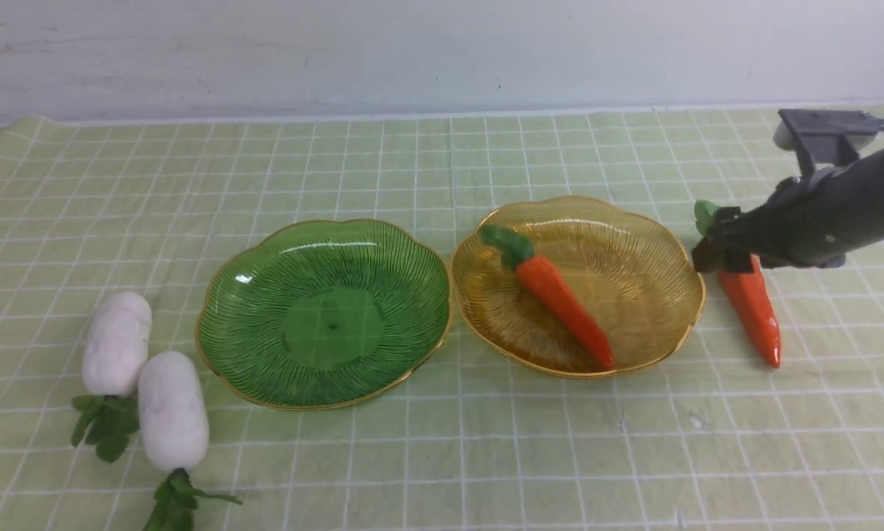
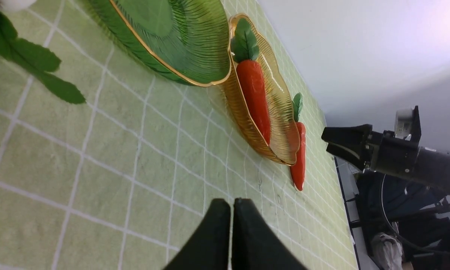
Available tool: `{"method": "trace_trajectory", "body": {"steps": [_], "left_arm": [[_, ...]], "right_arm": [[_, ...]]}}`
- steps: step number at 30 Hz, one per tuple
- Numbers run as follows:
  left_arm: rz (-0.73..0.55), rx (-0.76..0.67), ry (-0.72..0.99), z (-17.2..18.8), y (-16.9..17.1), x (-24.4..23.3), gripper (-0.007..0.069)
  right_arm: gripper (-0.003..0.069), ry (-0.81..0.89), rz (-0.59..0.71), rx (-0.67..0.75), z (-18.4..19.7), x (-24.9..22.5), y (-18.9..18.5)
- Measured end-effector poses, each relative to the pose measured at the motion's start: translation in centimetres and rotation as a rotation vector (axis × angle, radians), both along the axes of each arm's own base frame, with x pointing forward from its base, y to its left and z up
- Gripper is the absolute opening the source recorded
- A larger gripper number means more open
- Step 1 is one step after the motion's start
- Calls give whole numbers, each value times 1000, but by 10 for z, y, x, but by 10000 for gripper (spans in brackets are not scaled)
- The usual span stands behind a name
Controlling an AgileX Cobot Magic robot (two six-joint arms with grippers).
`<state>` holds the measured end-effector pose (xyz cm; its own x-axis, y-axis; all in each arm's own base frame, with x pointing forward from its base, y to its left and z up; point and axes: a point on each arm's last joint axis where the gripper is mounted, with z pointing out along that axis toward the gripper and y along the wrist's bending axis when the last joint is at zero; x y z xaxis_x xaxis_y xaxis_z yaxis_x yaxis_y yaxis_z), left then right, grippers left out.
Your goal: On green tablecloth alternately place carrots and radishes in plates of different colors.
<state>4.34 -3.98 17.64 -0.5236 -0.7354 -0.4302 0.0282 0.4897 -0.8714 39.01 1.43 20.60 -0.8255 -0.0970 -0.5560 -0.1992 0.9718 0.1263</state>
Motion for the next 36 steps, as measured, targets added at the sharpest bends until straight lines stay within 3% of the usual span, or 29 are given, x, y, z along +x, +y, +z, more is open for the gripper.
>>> {"method": "trace_trajectory", "body": {"steps": [14, 19, 21, 22, 23, 24, 25, 29, 32, 36], "left_arm": [[0, 2, 0, 0, 0, 0, -7], [0, 2, 0, 0, 0, 0, -7], [0, 2, 0, 0, 0, 0, -7], [0, 2, 0, 0, 0, 0, -7], [0, 2, 0, 0, 0, 0, -7], [0, 2, 0, 0, 0, 0, -7], [0, 2, 0, 0, 0, 0, -7], [0, 2, 0, 0, 0, 0, -7], [-2, 2, 1, 0, 0, 0, -7], [-2, 4, -1, 0, 0, 0, -7]], "right_arm": [[562, 146, 21, -80, -55, 6, -11], [440, 155, 54, -130, -60, 7, -14], [317, 159, 68, -147, -60, 6, -15], [307, 159, 69, -148, -60, 6, -15], [227, 169, 73, -147, -60, 6, -15], [218, 169, 73, -147, -59, 6, -15], [192, 178, 79, -145, -56, 4, -14], [199, 165, 76, -126, -32, 7, -13], [199, 118, 13, 5, 17, 8, -4], [199, 130, 23, 152, 35, 5, 24]]}}
